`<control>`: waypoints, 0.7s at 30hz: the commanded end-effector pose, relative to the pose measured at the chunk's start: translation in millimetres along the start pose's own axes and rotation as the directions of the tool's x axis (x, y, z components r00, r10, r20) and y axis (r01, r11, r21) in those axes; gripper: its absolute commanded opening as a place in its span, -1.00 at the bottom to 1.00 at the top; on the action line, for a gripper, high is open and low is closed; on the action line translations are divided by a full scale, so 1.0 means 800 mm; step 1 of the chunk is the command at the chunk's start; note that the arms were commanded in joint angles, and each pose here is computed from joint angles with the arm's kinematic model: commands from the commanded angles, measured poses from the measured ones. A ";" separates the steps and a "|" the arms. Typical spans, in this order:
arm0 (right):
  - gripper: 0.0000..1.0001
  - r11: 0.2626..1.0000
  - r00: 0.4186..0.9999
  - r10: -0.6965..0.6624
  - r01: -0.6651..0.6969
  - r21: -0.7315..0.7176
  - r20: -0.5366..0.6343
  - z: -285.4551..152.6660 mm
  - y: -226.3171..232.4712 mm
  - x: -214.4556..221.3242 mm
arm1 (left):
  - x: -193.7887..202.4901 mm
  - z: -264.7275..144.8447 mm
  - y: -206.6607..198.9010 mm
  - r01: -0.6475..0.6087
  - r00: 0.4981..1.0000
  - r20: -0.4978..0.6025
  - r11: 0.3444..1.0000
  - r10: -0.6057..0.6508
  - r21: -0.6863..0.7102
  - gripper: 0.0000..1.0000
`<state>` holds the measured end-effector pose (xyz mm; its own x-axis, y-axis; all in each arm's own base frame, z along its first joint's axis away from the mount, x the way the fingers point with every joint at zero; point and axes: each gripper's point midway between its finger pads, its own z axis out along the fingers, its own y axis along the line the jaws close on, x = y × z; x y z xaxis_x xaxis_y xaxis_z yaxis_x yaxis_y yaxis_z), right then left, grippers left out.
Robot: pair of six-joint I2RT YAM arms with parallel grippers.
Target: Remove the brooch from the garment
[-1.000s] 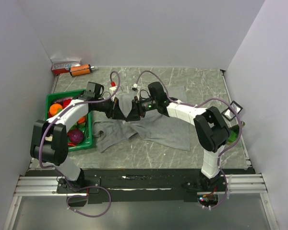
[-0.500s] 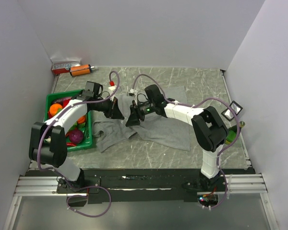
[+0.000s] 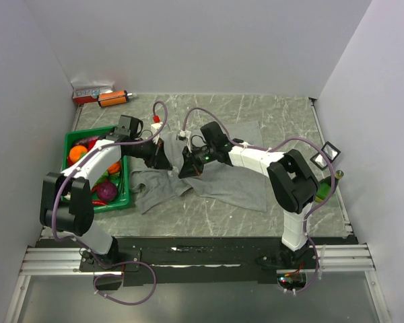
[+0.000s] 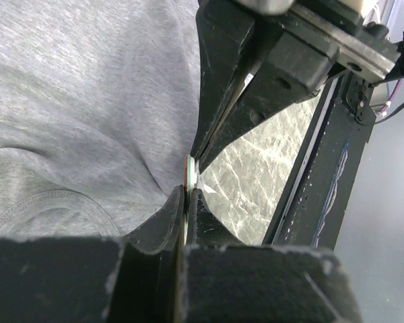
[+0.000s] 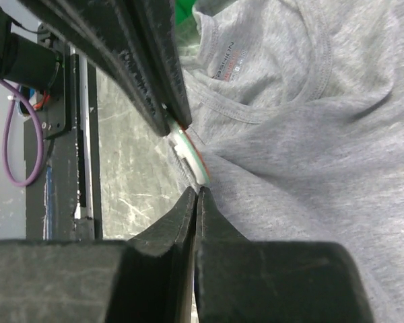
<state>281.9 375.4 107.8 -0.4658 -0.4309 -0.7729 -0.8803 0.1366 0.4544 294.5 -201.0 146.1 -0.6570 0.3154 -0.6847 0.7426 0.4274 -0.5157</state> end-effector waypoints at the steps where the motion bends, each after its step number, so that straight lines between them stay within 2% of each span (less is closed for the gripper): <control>1: -0.90 0.999 0.999 -0.044 0.044 0.007 0.012 -0.007 0.004 -0.020 | -0.022 -0.013 -0.017 -0.079 0.995 0.057 0.996 0.077 0.031 -0.99; 2: -0.83 0.999 0.999 -0.046 0.046 -0.007 0.018 -0.007 0.008 -0.022 | -0.022 -0.013 -0.016 -0.081 0.995 0.055 0.996 0.079 0.029 -0.99; 3: -0.62 0.999 0.998 -0.049 0.050 -0.018 0.026 -0.008 0.011 -0.026 | -0.020 -0.013 -0.014 -0.079 0.996 0.050 0.997 0.077 0.023 -0.99; 6: -0.27 0.998 0.998 -0.037 0.041 -0.057 0.054 -0.009 0.023 -0.037 | -0.019 -0.013 -0.014 -0.078 0.996 0.050 0.997 0.077 0.019 -0.99; 11: -0.04 0.998 0.997 -0.038 0.041 -0.056 0.066 -0.006 0.026 -0.044 | -0.015 -0.012 -0.014 -0.071 0.997 0.042 0.997 0.071 0.014 -0.99; 13: -0.04 0.997 0.998 -0.044 0.048 -0.059 0.054 -0.001 0.026 -0.040 | -0.016 -0.012 -0.016 -0.069 0.997 0.048 0.997 0.067 0.023 -0.99; 14: -0.06 0.997 0.998 -0.039 0.042 -0.058 0.044 0.001 0.025 -0.036 | -0.017 -0.011 -0.016 -0.060 0.997 0.051 0.998 0.059 0.024 -0.99; 16: -0.37 0.998 0.999 -0.044 0.045 -0.046 0.025 0.006 0.022 -0.031 | -0.017 -0.012 -0.016 -0.064 0.997 0.052 0.998 0.063 0.023 -0.99; 17: -0.67 0.998 0.999 -0.046 0.047 -0.036 0.019 0.007 0.020 -0.029 | -0.014 -0.012 -0.014 -0.081 0.996 0.039 0.997 0.080 0.010 -0.99; 18: -0.79 0.998 0.998 -0.057 0.057 -0.012 0.017 0.006 0.015 -0.030 | -0.013 -0.013 -0.011 -0.099 0.995 0.029 0.995 0.099 -0.002 -0.99; 20: -0.98 0.996 0.996 -0.086 0.086 0.005 0.031 -0.002 0.012 -0.040 | -0.007 -0.013 -0.001 -0.160 0.987 -0.011 0.986 0.160 -0.036 -0.99; 21: -1.00 0.995 0.995 -0.095 0.095 0.005 0.034 -0.005 0.011 -0.043 | 0.000 -0.013 0.001 -0.158 0.987 -0.035 0.987 0.157 -0.036 -0.99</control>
<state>276.8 381.8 114.5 -0.4640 -0.4357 -0.7713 -0.8790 0.1185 0.4618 294.2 -197.8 145.1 -0.6287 0.3380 -0.7004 0.7663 0.4229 -0.4837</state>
